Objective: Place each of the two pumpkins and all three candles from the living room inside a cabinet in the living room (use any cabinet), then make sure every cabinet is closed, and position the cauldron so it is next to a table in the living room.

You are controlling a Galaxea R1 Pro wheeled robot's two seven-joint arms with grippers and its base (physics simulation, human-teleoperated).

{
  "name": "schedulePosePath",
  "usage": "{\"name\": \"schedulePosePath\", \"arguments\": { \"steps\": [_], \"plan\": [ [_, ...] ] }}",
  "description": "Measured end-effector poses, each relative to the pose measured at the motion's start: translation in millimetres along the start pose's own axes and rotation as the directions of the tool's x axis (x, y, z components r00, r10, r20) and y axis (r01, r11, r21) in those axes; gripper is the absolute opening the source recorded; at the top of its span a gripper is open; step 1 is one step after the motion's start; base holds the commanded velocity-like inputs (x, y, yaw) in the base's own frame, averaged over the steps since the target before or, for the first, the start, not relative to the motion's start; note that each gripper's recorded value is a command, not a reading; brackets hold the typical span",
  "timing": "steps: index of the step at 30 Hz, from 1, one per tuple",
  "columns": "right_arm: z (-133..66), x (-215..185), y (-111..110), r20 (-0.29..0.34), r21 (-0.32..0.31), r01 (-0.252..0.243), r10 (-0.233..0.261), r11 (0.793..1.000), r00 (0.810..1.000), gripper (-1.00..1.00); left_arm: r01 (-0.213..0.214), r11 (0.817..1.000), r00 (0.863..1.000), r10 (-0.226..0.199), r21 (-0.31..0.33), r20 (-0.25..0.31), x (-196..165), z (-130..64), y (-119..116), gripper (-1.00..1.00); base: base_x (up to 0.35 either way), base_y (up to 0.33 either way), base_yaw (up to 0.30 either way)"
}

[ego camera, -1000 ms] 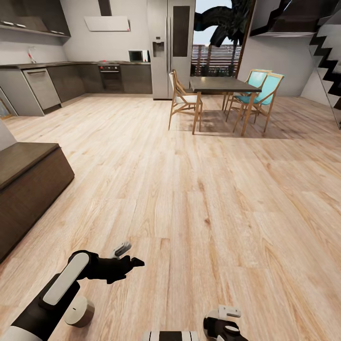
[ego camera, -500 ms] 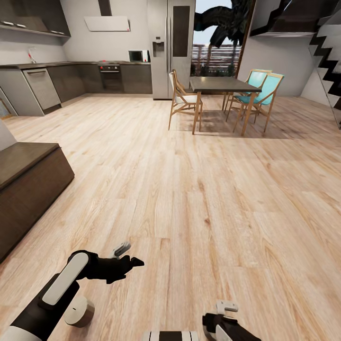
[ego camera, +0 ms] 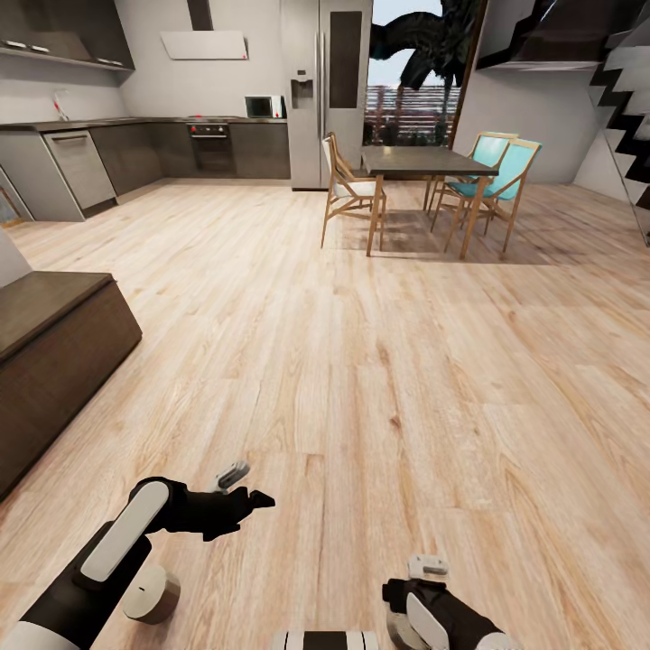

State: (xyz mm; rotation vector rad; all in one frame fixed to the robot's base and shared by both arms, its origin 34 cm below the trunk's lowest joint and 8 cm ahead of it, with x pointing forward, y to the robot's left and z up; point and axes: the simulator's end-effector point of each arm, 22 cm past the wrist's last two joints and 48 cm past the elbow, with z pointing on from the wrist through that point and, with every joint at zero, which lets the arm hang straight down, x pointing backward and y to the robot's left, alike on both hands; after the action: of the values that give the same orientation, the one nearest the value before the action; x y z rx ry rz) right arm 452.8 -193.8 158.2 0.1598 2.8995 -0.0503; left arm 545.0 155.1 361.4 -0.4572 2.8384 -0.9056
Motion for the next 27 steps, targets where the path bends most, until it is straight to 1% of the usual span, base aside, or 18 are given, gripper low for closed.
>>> {"name": "schedulePosePath", "arguments": {
  "steps": [10,14,24,27],
  "plan": [
    [-1.1,-13,1,0.009,0.0,0.0,0.0,1.0,1.0,1.0,0.001,1.0,1.0,-0.001,-0.002,0.001,-1,-0.6,1,1.0,0.0,0.0,0.0],
    [4.5,-5,-2,-0.012,0.006,0.002,-0.002,1.0,1.0,1.0,0.01,1.0,1.0,-0.01,-0.007,-0.011,2,5.3,6,1.0,0.0,0.0,0.0],
    [4.7,1,-3,-0.038,0.008,0.011,-0.01,1.0,0.999,1.0,0.006,1.0,1.0,-0.006,-0.005,-0.011,2,5.0,5,1.0,0.0,0.0,0.0],
    [8.4,7,-4,-0.051,0.01,0.012,-0.011,1.0,0.999,1.0,0.013,1.0,1.0,-0.013,-0.009,-0.02,4,9.6,9,1.0,0.0,0.0,0.0]
  ]
}}
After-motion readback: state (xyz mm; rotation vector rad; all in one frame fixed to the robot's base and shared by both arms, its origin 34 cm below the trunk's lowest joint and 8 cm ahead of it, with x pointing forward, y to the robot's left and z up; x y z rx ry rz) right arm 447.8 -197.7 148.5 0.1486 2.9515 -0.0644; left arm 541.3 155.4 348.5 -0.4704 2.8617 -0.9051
